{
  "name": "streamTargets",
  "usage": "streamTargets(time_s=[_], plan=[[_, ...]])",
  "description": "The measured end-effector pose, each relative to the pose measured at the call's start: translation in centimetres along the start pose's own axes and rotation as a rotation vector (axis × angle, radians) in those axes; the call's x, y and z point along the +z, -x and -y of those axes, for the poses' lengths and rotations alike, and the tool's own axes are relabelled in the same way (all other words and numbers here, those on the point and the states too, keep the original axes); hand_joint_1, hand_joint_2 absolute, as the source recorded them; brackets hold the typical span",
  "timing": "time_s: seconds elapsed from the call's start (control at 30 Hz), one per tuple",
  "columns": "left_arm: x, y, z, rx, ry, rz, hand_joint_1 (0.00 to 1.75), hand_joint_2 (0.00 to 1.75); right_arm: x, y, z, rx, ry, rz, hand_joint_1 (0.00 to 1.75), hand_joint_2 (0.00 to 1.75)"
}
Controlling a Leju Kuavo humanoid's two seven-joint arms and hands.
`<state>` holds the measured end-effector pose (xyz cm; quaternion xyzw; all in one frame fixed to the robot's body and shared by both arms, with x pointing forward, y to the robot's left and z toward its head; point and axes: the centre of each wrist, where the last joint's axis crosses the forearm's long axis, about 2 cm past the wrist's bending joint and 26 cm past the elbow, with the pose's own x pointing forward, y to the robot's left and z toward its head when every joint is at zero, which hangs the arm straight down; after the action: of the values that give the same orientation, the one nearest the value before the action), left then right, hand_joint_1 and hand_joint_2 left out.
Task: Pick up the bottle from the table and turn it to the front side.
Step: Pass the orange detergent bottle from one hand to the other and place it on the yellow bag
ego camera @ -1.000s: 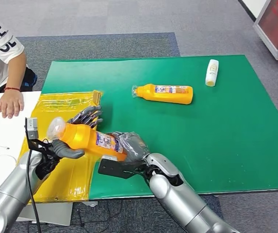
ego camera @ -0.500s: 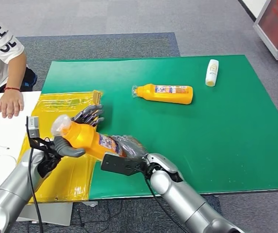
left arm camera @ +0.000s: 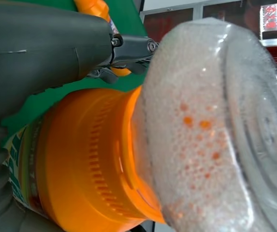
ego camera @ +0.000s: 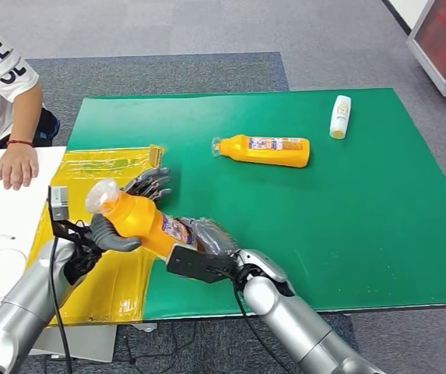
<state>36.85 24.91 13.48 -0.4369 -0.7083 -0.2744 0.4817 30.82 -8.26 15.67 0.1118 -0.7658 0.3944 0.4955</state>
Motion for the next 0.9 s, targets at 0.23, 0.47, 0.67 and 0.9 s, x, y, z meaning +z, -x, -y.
streamTargets(time_s=[0.23,0.47,0.67,0.9], plan=[[-0.11,0.03,0.07,0.003,0.000,-0.008,0.00,1.75,0.41,-0.28,0.31,-0.006,0.026,0.012,1.75,1.75],[-0.19,0.05,0.12,0.006,-0.001,-0.005,0.00,1.75,0.42,-0.55,0.68,0.008,0.042,0.024,1.75,1.75],[-0.40,0.11,0.25,0.014,0.001,0.002,0.00,1.75,0.37,-0.88,0.79,0.049,0.049,0.033,1.75,1.75],[-0.69,0.18,0.43,0.022,0.002,-0.002,0.00,1.75,0.39,-0.95,0.69,0.077,0.053,0.025,1.75,1.75]])
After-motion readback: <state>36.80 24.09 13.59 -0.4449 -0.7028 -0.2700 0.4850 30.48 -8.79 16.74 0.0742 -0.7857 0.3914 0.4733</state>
